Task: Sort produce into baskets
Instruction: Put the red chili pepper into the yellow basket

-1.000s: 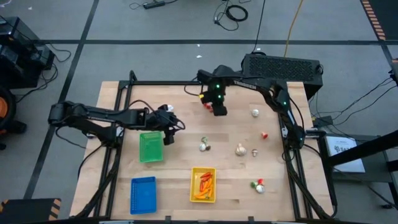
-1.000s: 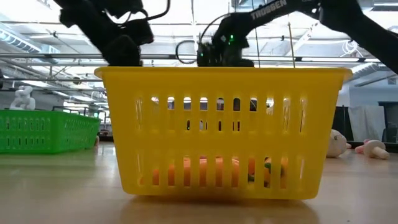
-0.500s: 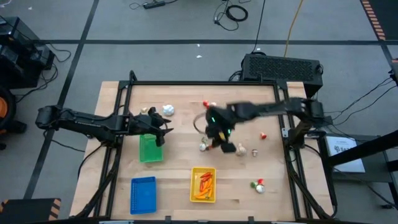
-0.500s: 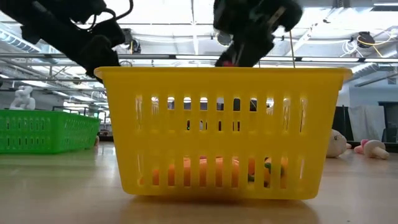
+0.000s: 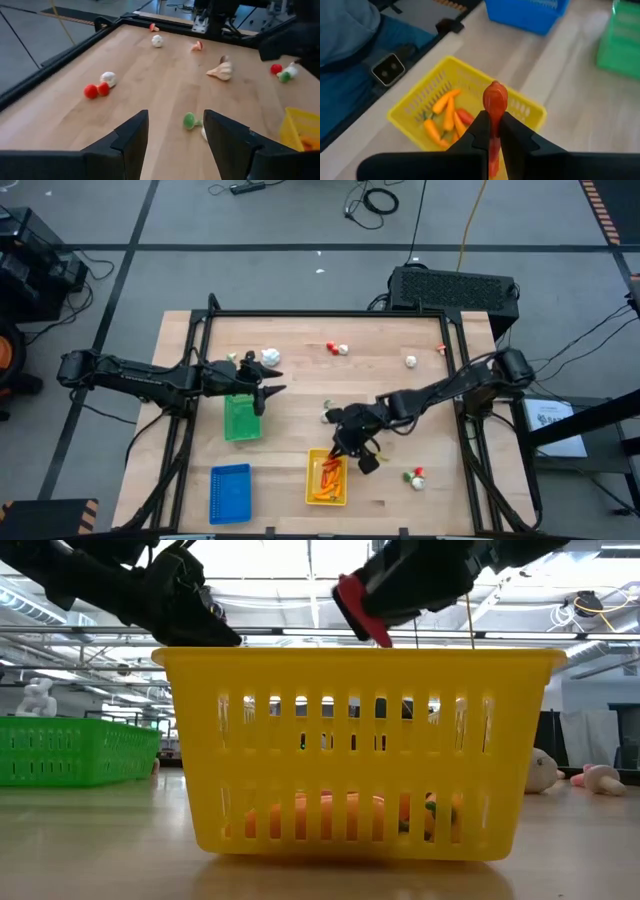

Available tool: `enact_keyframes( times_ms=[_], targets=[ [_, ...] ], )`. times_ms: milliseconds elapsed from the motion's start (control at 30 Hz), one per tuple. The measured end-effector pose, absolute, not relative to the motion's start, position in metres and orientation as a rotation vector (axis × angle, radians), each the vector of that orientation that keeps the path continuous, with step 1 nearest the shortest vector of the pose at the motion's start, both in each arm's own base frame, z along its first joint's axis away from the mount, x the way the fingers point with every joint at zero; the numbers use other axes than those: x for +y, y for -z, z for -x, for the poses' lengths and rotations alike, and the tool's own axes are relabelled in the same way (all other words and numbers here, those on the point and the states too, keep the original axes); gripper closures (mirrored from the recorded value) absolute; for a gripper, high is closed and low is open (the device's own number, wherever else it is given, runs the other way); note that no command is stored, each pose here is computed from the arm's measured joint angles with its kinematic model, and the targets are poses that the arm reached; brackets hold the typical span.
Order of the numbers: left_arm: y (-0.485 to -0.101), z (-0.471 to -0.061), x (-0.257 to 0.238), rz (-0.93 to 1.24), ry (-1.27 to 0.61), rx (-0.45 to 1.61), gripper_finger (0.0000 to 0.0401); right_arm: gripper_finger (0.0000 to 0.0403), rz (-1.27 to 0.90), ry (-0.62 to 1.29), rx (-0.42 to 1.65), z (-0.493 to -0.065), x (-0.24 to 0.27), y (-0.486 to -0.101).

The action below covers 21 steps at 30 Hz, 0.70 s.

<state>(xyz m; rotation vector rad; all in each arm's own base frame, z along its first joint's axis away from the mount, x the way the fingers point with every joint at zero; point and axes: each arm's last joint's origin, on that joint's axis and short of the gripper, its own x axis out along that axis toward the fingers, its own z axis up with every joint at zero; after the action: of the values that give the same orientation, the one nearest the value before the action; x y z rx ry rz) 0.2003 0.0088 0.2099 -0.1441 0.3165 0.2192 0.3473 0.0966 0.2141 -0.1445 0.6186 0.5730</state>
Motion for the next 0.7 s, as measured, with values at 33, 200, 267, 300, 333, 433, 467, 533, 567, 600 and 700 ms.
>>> enact_keyframes(
  times_ms=[33, 200, 267, 300, 333, 433, 467, 533, 567, 600, 700],
  targets=[
    [-0.21, -0.2, 0.009, 0.149, -0.217, 0.316, 0.0202, 0.0381, 0.163, -0.585, 0.597, -0.348, 0.099, -0.215],
    [-0.21, -0.2, 0.009, 0.177, -0.219, 0.312, 0.0202, 0.0381, 0.228, -0.629, 0.513, -0.354, 0.111, -0.211],
    [-0.21, -0.2, 0.009, 0.177, -0.219, 0.312, 0.0202, 0.0381, 0.233, -0.645, 0.49, -0.357, 0.117, -0.207],
    [-0.21, -0.2, 0.009, 0.177, -0.219, 0.31, 0.0202, 0.0381, 0.23, -0.662, 0.482, -0.358, 0.12, -0.204],
    [-0.21, -0.2, 0.009, 0.177, -0.219, 0.308, 0.0202, 0.0381, 0.227, -0.679, 0.474, -0.359, 0.122, -0.202],
    [-0.211, -0.201, 0.009, 0.177, -0.219, 0.308, 0.0202, 0.0381, 0.2, -0.688, 0.498, -0.36, 0.125, -0.195],
    [-0.211, -0.201, 0.009, 0.177, -0.219, 0.308, 0.0202, 0.038, 0.187, -0.678, 0.512, -0.361, 0.124, -0.193],
    [-0.211, -0.201, 0.009, 0.177, -0.219, 0.308, 0.0202, 0.0376, 0.146, -0.648, 0.534, -0.362, 0.124, -0.191],
    [-0.21, -0.2, 0.009, 0.177, -0.219, 0.31, 0.0202, 0.0374, 0.13, -0.642, 0.544, -0.362, 0.123, -0.19],
    [-0.21, -0.2, 0.009, 0.177, -0.219, 0.311, 0.0202, 0.0371, 0.12, -0.638, 0.55, -0.362, 0.123, -0.19],
    [-0.21, -0.2, 0.008, 0.177, -0.212, 0.318, 0.0202, 0.0362, 0.116, -0.64, 0.548, -0.362, 0.124, -0.19]
  ],
)
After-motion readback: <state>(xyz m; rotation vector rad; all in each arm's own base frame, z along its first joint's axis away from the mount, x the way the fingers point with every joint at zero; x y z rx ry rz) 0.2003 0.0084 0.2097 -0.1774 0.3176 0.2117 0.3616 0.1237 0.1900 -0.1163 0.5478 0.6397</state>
